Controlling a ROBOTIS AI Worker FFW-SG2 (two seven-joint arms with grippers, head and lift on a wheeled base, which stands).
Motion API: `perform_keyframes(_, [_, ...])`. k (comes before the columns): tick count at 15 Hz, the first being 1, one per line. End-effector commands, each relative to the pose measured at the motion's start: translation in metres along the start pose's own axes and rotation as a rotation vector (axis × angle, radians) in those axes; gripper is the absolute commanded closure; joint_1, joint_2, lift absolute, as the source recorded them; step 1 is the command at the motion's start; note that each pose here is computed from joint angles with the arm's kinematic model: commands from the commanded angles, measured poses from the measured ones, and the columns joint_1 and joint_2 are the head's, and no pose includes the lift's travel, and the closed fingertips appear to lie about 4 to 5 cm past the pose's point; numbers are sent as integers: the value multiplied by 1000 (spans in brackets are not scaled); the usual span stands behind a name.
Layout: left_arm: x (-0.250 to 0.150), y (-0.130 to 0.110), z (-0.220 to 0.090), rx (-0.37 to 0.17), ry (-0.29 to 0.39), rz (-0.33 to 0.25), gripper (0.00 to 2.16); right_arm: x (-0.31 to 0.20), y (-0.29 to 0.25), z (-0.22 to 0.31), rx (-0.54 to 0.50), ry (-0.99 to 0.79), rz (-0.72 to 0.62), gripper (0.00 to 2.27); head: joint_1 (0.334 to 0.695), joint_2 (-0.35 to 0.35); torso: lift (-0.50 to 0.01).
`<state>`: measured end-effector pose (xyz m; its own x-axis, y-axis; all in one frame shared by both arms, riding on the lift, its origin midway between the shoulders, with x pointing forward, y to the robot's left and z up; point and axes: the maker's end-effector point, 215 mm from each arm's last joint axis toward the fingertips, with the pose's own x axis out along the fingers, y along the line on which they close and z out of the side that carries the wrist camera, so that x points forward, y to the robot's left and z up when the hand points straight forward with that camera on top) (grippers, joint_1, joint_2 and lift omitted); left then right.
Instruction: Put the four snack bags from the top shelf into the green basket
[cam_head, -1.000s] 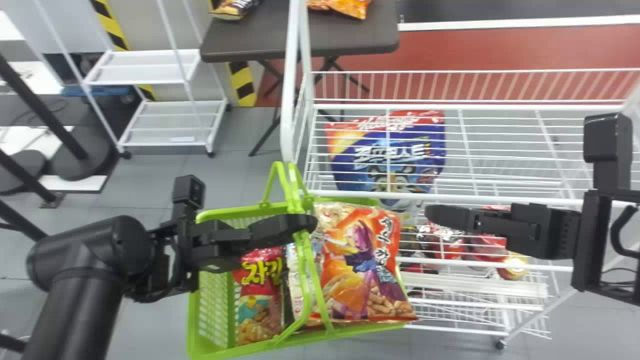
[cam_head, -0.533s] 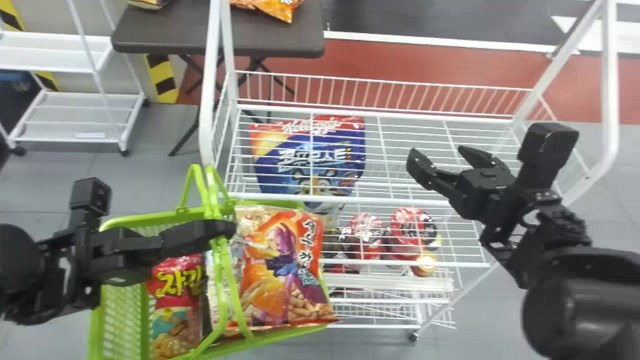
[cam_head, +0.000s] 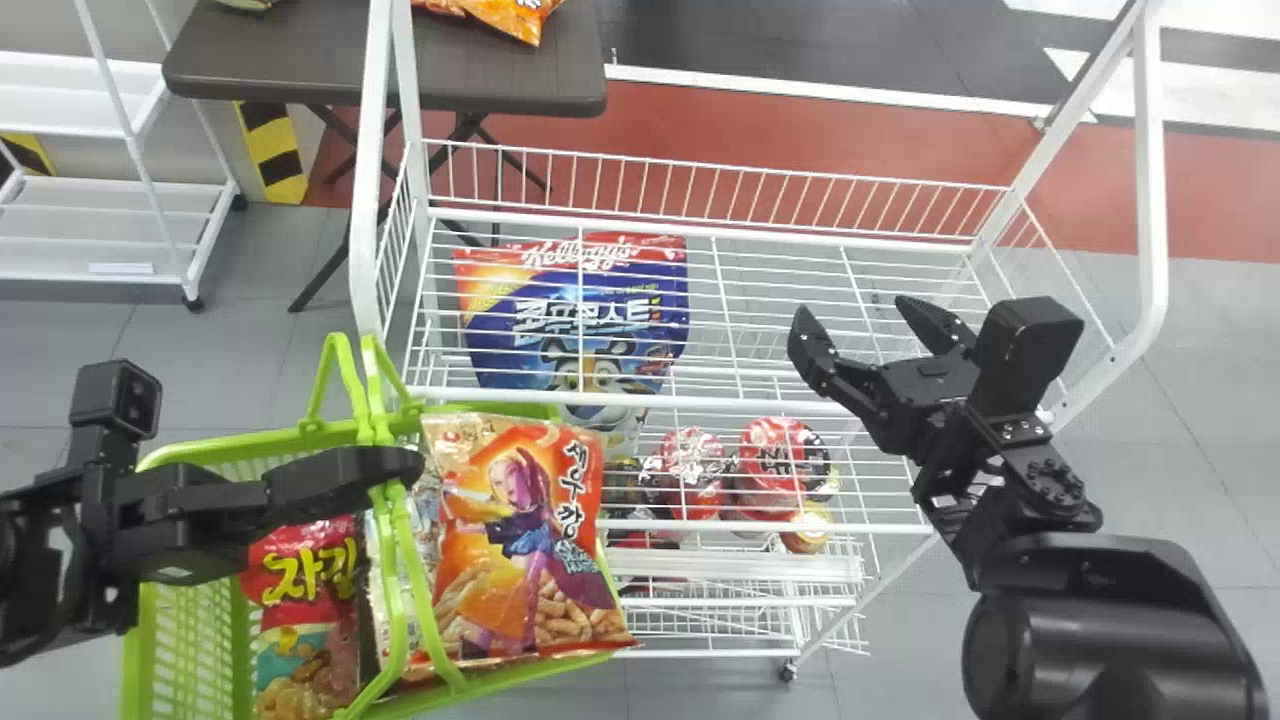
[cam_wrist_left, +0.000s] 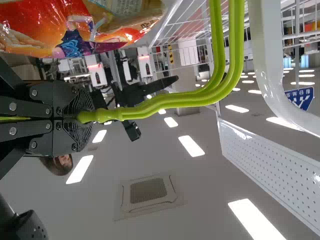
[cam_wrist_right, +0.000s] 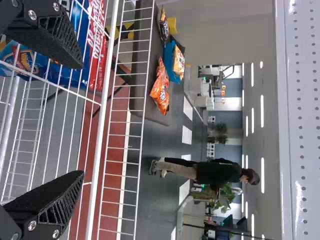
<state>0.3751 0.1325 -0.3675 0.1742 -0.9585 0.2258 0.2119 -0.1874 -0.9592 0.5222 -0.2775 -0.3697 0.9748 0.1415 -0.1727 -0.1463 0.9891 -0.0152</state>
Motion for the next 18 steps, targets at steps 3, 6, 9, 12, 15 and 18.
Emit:
perform_keyframes(3, [1, -2, -2, -9, 4, -11, 2145, -6, -5, -8, 10, 12, -8, 63, 695, -186, 0])
perform_keyframes(6, [2, -2, -3, -10, 7, -12, 2145, -6, -6, -9, 15, 13, -10, 70, 695, -191, 0])
perform_keyframes(9, [2, -1, -3, -10, 7, -10, 2148, -6, -6, -8, 18, 11, -10, 73, 695, -194, 0])
perform_keyframes(12, [2, -1, -3, -12, 7, -10, 2145, -6, -6, -9, 19, 12, -9, 73, 695, -194, 0])
perform_keyframes(15, [1, -2, -2, -11, 4, -11, 2148, -6, -6, -8, 19, 11, -11, 73, 695, -193, 0])
perform_keyframes(18, [1, -2, -2, -10, 2, -11, 2148, -5, -6, -8, 21, 13, -9, 73, 695, -192, 0])
